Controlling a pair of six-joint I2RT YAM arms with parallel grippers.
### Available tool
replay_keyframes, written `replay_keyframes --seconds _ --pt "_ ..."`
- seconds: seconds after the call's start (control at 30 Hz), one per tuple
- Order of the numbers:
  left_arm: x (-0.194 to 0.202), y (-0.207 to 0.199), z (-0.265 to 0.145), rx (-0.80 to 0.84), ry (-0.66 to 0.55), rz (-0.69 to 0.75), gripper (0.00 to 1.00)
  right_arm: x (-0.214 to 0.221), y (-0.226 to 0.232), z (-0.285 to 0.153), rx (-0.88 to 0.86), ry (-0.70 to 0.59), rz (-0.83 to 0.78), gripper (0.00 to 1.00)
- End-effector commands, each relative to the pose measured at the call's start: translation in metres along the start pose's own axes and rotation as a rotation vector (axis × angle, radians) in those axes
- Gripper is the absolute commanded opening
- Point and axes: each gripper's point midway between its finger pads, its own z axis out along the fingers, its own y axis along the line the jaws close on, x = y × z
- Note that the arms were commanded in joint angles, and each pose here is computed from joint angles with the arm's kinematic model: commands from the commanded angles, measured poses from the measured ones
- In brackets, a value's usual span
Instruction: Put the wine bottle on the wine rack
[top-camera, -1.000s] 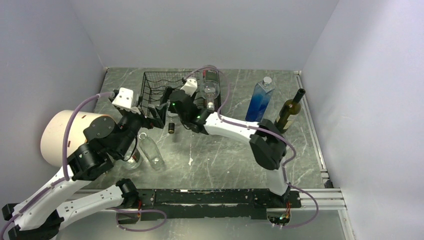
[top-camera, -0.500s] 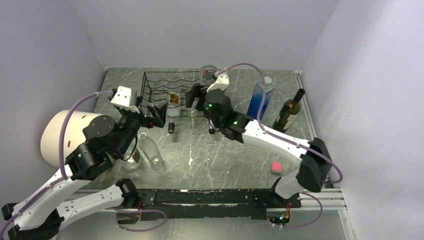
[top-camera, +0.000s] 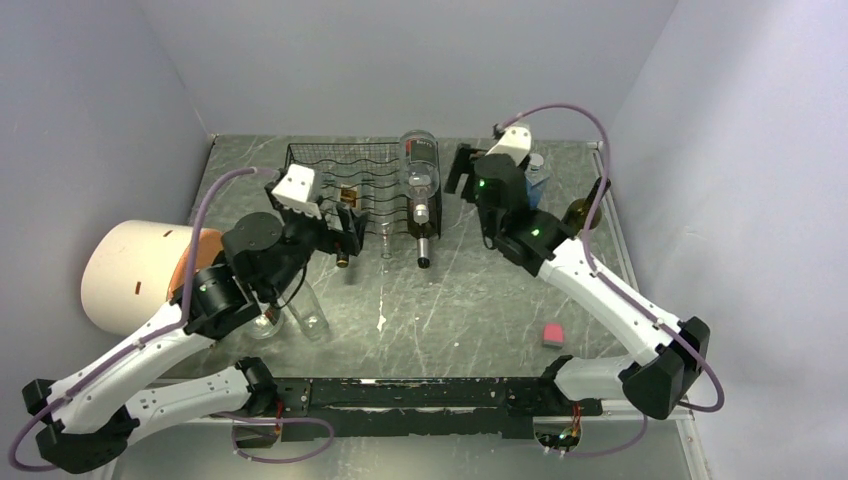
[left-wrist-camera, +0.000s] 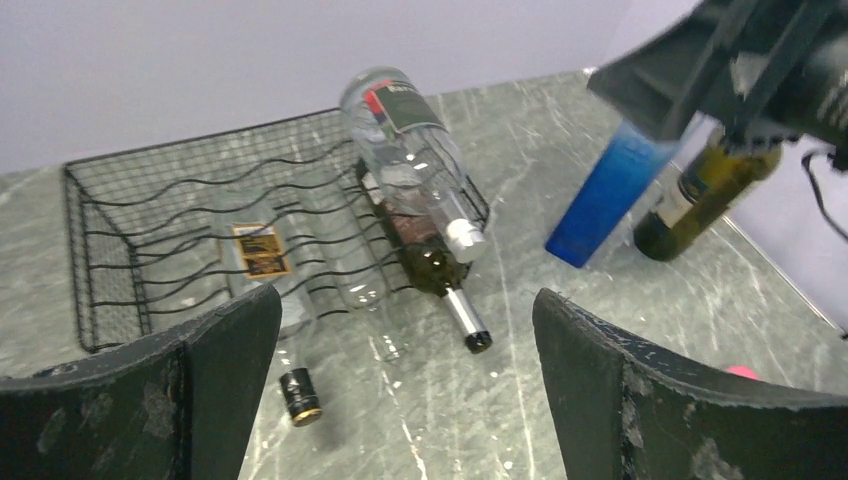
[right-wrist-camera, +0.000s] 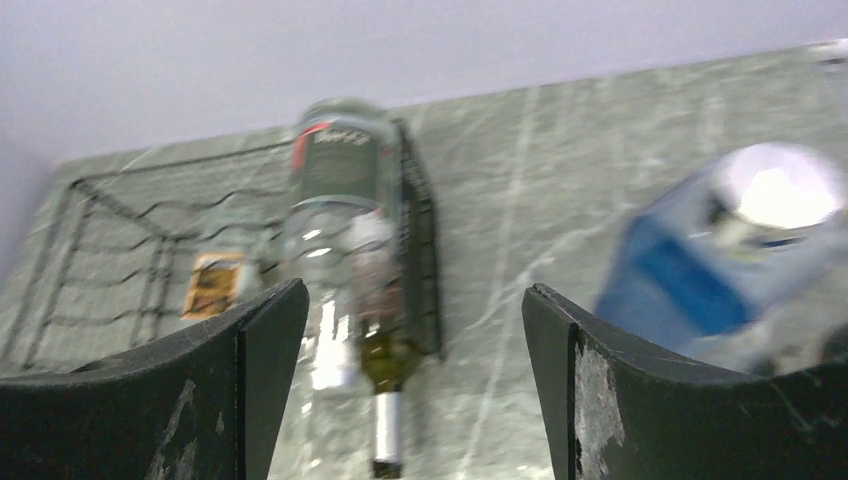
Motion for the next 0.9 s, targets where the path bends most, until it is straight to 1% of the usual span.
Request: replay_keyframes --seconds 0.0,0.13,0.23,0.37,0.5,0.77,0.87 --pt "0.006 -0.03 0.01 0.126 0.002 -0.061 0.99 -0.034 -0.06 -0.003 0.201 -0.023 -0.08 0.83" --pt "0.017 -0.037 0.018 0.139 0.032 -0.068 0.99 -0.054 -0.09 -0.01 0.317 -0.064 -0.096 0.85" --pt "0.019 -0.039 0.02 0.142 0.039 -0.065 0.99 -0.055 -0.113 -0.01 0.382 -0.063 -0.099 0.87" --pt "0.021 -0.041 0.022 0.148 0.045 -0.06 0.99 -0.05 -0.14 0.0 0.422 -0.031 -0.082 0.89" --pt "0.025 -0.043 0.026 0.151 0.064 -0.051 0.99 -0.041 -0.149 0.014 0.411 0.004 -0.082 0.92" --pt "0.029 -0.045 0.031 0.145 0.081 -0.038 0.99 -0.004 -0.152 0.041 0.316 0.13 -0.147 0.98" --pt "0.029 -0.046 0.033 0.144 0.084 -0.03 0.99 0.002 -0.163 0.043 0.353 0.151 -0.127 0.98"
